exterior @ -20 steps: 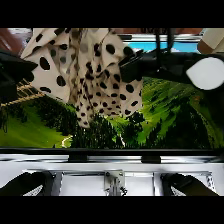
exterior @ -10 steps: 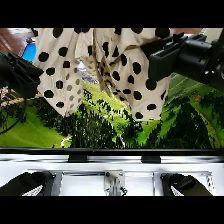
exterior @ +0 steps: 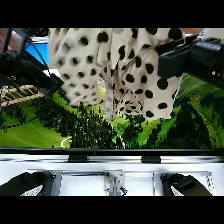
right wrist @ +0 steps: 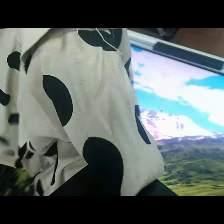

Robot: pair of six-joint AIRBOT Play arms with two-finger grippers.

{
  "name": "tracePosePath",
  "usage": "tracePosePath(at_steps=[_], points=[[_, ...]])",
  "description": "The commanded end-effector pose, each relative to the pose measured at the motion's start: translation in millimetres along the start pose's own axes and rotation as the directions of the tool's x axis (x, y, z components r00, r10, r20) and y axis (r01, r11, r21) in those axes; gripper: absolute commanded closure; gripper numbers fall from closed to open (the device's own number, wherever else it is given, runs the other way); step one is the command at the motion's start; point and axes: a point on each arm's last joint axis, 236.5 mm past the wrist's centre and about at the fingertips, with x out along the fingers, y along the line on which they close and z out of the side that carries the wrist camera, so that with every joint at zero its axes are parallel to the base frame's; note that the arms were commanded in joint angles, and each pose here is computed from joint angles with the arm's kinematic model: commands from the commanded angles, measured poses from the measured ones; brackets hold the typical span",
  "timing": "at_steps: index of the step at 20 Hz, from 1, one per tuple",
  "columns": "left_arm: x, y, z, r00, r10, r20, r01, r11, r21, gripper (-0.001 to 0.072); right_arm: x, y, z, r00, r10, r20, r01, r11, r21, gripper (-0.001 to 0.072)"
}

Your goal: Fold the shirts.

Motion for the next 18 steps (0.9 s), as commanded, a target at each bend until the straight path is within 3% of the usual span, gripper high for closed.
tracePosePath(at_steps=[1,4,9,13,18], points=[[10.2,-1.8,21.1,0.998,0.000,0.070,0.002,0.999,-0.033,-0.0005,-11.9,-63.5,16.0,0.961,-0.269,0.061,0.266,0.963,0.041,0.0661],[-1.5,5.8,42.4,0.985,0.030,0.171,-0.022,0.999,-0.046,-0.0004,-54.6,-135.0,27.4,0.839,-0.540,0.073,0.537,0.842,0.056,0.0661],[-3.1,8.7,53.2,0.976,0.042,0.216,-0.033,0.998,-0.048,-0.0004,-154.4,-238.7,15.9,0.575,-0.818,-0.025,0.814,0.568,0.125,0.0661],[-2.3,8.7,53.9,0.975,0.042,0.217,-0.033,0.998,-0.047,-0.0004,-227.4,-297.2,-12.3,0.340,-0.932,-0.130,0.937,0.323,0.131,0.0661],[-0.6,8.6,54.7,0.975,0.042,0.217,-0.033,0.998,-0.047,-0.0004,-273.7,-346.8,-52.8,0.167,-0.952,-0.257,0.984,0.145,0.106,0.0661]])
